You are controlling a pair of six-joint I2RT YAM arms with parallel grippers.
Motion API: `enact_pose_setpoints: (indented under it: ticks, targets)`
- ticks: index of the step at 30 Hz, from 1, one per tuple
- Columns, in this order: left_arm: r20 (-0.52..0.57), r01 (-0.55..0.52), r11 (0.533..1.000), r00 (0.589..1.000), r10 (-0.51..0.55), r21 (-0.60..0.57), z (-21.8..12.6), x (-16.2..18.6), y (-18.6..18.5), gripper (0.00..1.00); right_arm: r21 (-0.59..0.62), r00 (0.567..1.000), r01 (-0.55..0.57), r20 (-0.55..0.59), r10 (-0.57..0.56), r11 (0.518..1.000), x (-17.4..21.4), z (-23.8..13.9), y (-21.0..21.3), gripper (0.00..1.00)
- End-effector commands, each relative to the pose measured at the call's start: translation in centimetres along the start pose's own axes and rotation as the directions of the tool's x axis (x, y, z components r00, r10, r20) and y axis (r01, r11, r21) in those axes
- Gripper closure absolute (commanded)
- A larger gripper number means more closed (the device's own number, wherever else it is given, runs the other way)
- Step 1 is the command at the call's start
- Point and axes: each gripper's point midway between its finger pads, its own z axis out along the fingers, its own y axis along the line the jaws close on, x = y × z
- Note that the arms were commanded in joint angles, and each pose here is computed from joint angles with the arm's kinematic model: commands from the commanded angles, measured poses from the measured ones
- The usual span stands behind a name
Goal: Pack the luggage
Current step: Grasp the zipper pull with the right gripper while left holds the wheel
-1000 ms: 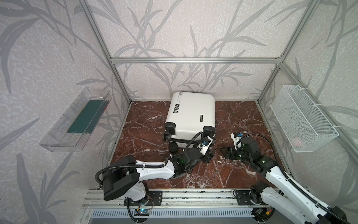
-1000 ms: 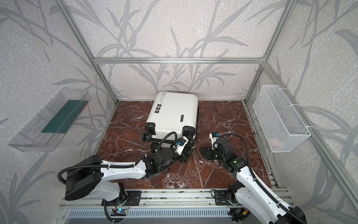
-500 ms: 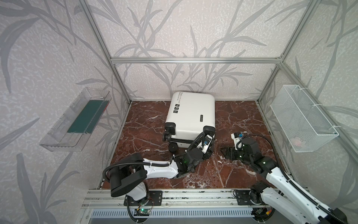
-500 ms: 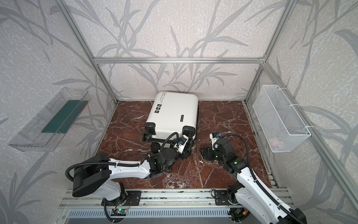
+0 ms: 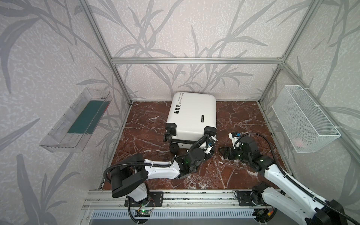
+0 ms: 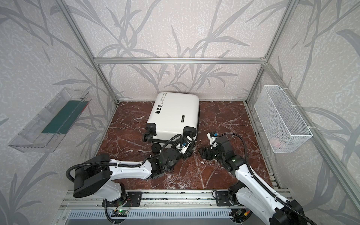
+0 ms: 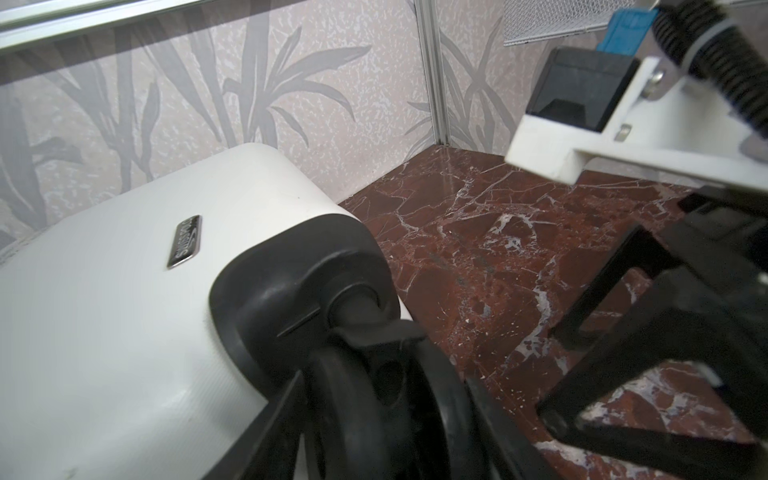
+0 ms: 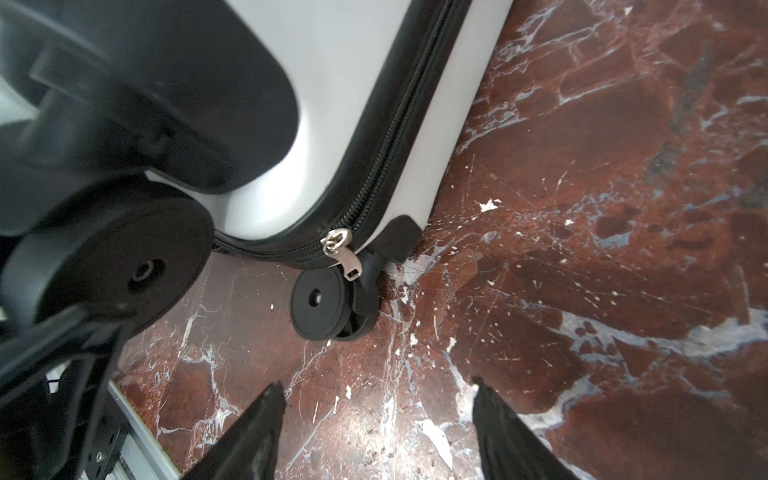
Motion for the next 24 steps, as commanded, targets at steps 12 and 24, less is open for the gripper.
enact_pose_setpoints:
  ticks: [12,24]
  targets:
    - [0.038,-0.025,1.000,0.999,0.025,0.009,0.5,-2.0,0.0,0.62,-0.048,0.995,0.086,0.051,-0.083,0.995,-1.7,2.0,2.0,0.44]
    - [0.031,-0.001,1.000,1.000,0.000,0.020,0.6,-2.1,-0.3,0.73,-0.019,0.992,0.122,0.036,-0.121,0.992,-1.8,5.0,2.3,0.52]
